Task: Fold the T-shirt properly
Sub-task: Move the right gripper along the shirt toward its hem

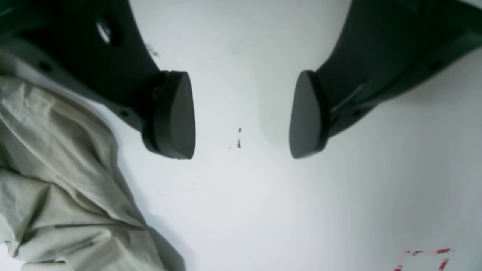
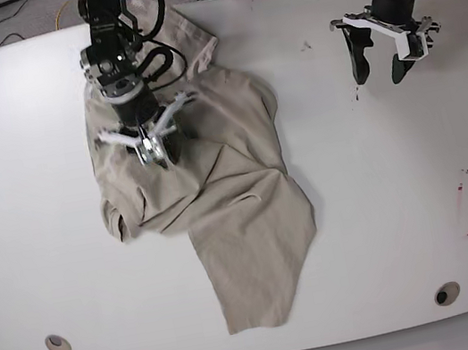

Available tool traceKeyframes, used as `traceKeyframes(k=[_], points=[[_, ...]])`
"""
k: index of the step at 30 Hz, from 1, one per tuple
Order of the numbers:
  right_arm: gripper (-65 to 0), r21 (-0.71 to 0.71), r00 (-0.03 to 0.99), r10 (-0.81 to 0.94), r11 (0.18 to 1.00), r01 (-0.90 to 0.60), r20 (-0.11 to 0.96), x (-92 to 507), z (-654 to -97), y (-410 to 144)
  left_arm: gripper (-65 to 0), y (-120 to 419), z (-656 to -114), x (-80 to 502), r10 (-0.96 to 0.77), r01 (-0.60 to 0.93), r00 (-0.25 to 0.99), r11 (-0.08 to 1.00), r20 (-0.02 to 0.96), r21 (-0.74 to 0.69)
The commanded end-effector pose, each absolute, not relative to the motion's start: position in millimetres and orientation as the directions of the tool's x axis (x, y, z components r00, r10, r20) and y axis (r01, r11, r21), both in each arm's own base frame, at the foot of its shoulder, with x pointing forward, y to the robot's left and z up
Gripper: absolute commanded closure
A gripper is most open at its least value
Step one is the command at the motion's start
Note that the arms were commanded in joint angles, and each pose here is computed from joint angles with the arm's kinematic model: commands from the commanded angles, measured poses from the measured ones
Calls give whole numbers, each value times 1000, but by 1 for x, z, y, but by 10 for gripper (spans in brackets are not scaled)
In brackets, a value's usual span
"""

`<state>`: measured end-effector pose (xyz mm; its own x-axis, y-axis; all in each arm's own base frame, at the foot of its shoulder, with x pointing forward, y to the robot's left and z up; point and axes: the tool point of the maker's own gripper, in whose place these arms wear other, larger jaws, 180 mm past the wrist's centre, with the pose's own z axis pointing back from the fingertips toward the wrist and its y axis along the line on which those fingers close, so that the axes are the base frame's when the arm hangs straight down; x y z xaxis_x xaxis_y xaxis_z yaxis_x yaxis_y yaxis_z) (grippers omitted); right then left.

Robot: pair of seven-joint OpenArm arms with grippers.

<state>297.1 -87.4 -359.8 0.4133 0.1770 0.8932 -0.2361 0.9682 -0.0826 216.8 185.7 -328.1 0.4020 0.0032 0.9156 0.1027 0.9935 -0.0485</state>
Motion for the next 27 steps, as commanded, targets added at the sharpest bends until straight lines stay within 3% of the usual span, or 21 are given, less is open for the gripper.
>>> traceKeyframes(k=[1,6,14,18,20,27], points=[[-123,-84,326,171,960,-265,930,331,-334,-73,-370,183,-321,221,4,112,369,993,930,-48],[-139,-91,324,195,946,-311,926,356,-336,-59,-371,179,-329,221,10,118,387,991,922,-60],[-20,-137,324,288,898,-418,901,394,-352,-39,-367,183,-340,223,9,125,398,990,917,-63],[0,-166,340,335,882,-441,879,394,-356,-40,-369,179,-334,223,-1,155,385,986,923,-64],[-44,-243,342,414,862,-445,843,394,-341,-56,-375,171,-322,223,-18,203,356,977,934,-59],[-281,-243,321,398,871,-428,860,395,-326,-60,-385,172,-317,226,-36,208,352,977,935,-40]])
